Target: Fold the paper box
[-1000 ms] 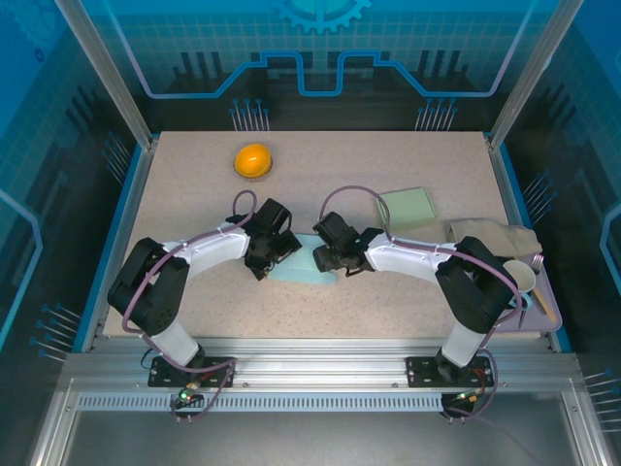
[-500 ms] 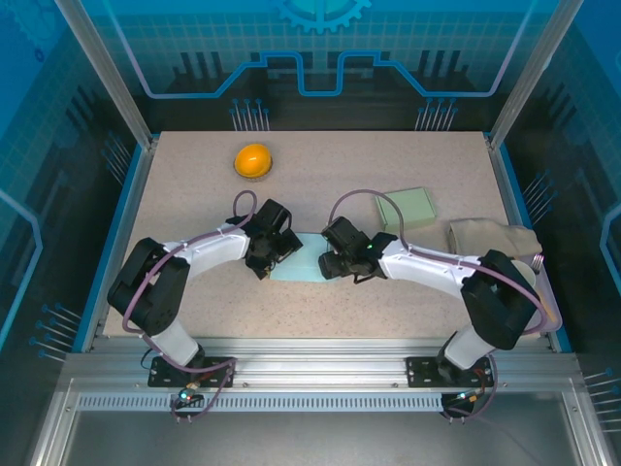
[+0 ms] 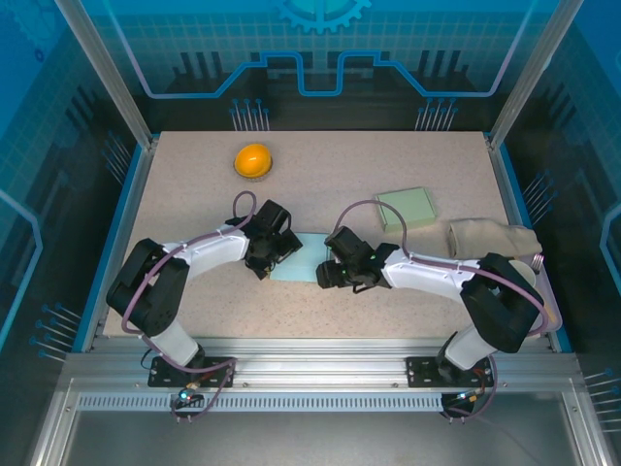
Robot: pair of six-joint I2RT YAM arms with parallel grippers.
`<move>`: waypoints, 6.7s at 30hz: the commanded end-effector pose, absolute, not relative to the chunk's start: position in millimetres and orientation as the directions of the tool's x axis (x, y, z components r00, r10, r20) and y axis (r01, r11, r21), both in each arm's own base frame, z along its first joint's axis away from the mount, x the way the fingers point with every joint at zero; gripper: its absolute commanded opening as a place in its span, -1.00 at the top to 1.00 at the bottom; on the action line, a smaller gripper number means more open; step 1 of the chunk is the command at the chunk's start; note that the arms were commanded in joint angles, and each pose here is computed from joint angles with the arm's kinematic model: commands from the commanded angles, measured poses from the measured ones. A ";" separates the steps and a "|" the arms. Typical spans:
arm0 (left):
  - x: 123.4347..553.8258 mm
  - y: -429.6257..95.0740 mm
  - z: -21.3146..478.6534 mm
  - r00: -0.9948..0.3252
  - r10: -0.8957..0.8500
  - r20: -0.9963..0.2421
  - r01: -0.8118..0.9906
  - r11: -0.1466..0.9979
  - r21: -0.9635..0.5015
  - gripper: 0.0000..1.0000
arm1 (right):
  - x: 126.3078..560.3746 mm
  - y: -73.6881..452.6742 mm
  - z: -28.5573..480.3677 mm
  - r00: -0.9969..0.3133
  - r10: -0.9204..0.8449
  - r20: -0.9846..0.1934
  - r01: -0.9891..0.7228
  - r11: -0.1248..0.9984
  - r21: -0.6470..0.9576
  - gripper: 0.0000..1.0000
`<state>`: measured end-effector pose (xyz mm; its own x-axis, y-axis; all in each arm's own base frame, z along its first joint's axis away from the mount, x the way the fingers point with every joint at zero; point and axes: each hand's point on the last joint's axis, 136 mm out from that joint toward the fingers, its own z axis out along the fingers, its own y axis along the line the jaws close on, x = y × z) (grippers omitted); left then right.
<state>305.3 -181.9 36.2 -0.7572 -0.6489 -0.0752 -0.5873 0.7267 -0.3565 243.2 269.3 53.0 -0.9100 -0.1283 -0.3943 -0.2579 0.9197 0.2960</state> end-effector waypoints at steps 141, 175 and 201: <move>255.4 -228.8 19.2 -0.892 -0.452 0.006 -0.439 0.863 -0.251 -0.76 | 342.8 258.1 21.4 -0.782 -0.146 -0.606 -0.415 0.848 0.331 0.23; 379.5 -213.0 108.5 -0.926 -0.182 -0.331 0.016 0.857 -0.516 -0.81 | 345.2 229.3 51.2 -0.953 0.135 -0.269 -0.044 0.821 0.569 1.00; 387.6 -236.8 42.9 -0.976 -0.141 -0.168 -0.022 0.826 -0.563 -0.75 | 354.1 232.2 20.2 -0.970 0.136 -0.204 -0.024 0.775 0.632 1.00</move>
